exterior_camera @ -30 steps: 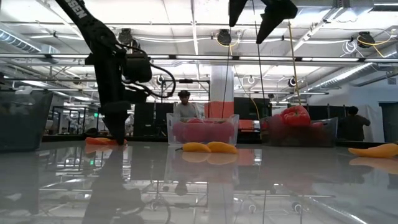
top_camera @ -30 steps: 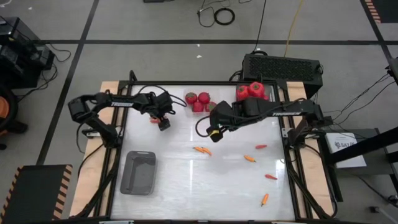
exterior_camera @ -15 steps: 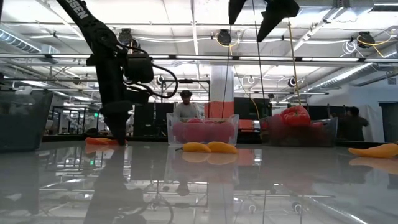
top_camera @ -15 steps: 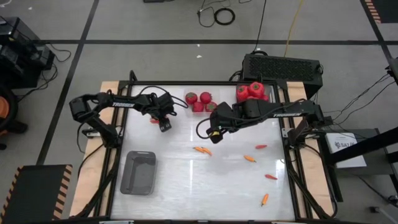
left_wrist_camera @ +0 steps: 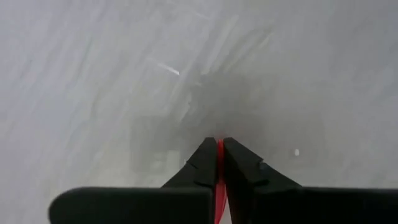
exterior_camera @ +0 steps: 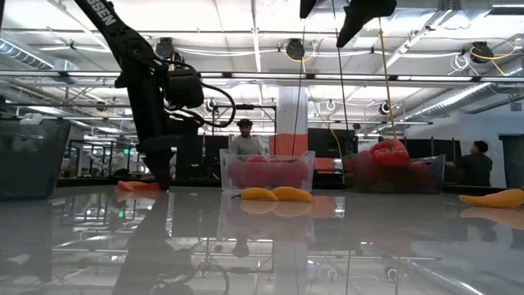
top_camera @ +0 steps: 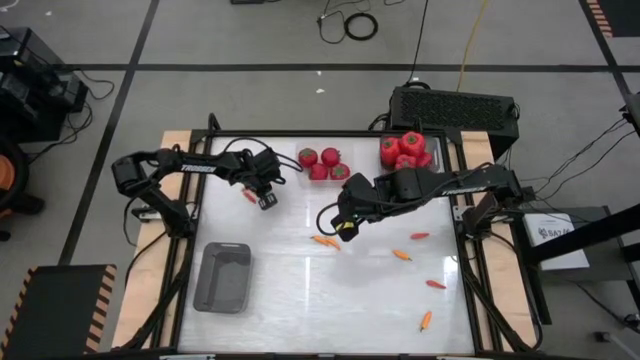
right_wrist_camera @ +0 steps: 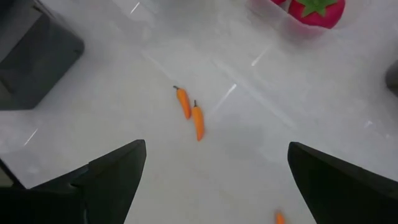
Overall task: Sort produce into baskets
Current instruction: Put the orange chili into the bottom gray bin
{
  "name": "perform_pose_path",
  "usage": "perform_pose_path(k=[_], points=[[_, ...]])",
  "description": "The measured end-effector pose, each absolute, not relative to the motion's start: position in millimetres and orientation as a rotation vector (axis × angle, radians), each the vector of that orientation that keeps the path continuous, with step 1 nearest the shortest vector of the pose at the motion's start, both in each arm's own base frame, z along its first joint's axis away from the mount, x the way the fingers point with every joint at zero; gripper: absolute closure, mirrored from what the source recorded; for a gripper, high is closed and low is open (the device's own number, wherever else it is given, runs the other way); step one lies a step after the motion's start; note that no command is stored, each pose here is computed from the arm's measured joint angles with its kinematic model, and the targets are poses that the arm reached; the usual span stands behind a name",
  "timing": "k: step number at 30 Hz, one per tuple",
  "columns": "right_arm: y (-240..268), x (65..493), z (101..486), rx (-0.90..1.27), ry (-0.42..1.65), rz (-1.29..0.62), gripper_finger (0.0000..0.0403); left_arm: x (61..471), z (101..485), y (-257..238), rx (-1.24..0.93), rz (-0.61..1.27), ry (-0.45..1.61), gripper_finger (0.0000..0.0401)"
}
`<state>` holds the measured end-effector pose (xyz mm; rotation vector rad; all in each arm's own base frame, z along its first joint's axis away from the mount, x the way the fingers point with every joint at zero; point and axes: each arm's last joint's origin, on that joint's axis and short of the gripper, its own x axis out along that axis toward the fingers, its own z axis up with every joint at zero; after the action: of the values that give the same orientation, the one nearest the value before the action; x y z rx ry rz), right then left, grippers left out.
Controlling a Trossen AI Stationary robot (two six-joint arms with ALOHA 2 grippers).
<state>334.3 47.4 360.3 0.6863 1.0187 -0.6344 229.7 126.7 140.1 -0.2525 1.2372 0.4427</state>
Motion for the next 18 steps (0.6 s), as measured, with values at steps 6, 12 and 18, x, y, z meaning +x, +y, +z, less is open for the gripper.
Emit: perform_pose_path(k=[6,12,18], points=[[62.6,332.8,359.2,0.681,1.028,-0.607,0.0019,232.7,168.2,128.0,-0.238,0.455,1.207,0.0382],[71.6,340.6,348.5,0.682,1.025,-0.592,0.0019,230.8,214.7,115.0,-0.244,0.417,1.148,0.0381],[78.5,350.2,320.7,0.657,1.016,-0.541,0.0019,216.2,262.0,82.5,-0.374,0.368,1.056,0.0381]])
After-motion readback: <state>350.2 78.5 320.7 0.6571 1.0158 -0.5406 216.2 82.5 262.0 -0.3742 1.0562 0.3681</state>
